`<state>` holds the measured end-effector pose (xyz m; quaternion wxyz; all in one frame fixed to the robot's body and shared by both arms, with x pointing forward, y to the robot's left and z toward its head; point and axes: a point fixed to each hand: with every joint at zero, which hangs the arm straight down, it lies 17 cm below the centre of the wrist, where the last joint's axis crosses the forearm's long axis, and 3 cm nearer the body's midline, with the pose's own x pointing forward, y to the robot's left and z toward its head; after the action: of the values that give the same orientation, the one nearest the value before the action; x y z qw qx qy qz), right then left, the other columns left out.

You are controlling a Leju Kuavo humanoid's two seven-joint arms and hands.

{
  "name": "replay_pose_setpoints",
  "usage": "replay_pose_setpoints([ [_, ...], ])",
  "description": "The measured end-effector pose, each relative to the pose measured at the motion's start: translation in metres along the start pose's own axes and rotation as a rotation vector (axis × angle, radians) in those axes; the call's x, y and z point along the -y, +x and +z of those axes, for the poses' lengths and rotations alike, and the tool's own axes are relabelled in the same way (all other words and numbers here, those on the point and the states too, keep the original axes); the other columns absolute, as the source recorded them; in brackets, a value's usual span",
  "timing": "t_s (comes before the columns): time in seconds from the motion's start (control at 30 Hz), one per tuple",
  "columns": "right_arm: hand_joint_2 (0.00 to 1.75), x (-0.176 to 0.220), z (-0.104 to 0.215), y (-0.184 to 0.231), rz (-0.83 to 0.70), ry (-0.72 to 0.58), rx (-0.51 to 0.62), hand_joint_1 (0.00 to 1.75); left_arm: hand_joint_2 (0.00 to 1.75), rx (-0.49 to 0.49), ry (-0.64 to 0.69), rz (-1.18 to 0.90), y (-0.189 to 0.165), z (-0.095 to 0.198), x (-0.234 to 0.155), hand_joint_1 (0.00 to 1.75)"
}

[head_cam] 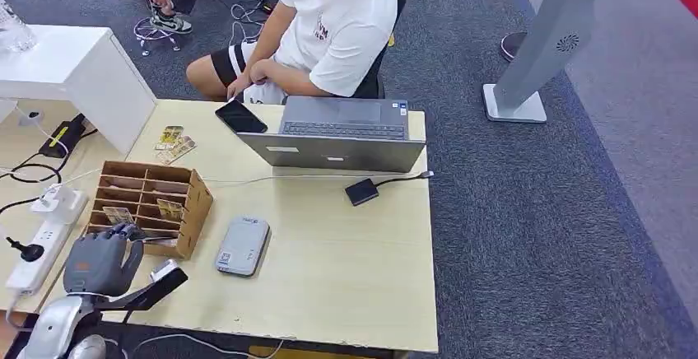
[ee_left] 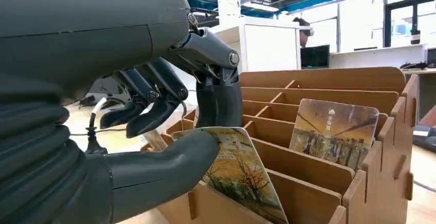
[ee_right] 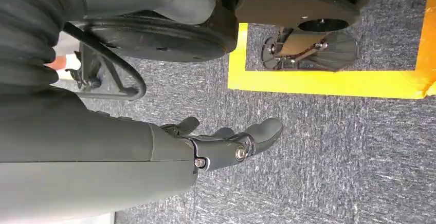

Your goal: Pass the card to the sensor for recognition and then transmit it.

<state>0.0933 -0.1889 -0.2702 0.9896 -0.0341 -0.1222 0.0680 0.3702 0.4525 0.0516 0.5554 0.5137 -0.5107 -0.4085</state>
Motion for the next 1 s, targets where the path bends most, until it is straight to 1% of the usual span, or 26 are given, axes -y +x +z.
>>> replay_pose_setpoints([
  [0.07,1.75,0.000,0.000,0.000,-0.001,0.000,0.001,0.00,1.75,0.017,0.032,0.004,0.004,-0.001,-0.007,1.75],
  [0.23,1.75,0.000,0.000,0.000,-0.009,-0.001,0.004,0.00,1.75,0.072,0.134,0.012,0.023,-0.001,-0.039,1.75],
  [0.57,1.75,0.003,0.000,-0.001,-0.034,-0.010,0.002,0.00,1.75,0.181,0.304,0.025,0.066,0.011,-0.104,1.75],
  [0.8,1.75,0.003,0.000,-0.002,-0.039,-0.011,0.000,0.00,1.75,0.237,0.365,0.044,0.087,0.018,-0.128,1.75],
  [0.9,1.75,0.002,0.000,-0.002,-0.021,-0.007,0.000,0.00,1.75,0.258,0.445,0.042,0.096,0.007,-0.151,1.75],
  [1.0,1.75,0.001,0.000,0.001,0.003,0.001,0.007,0.00,1.75,0.260,0.568,0.024,0.100,-0.026,-0.190,1.75],
])
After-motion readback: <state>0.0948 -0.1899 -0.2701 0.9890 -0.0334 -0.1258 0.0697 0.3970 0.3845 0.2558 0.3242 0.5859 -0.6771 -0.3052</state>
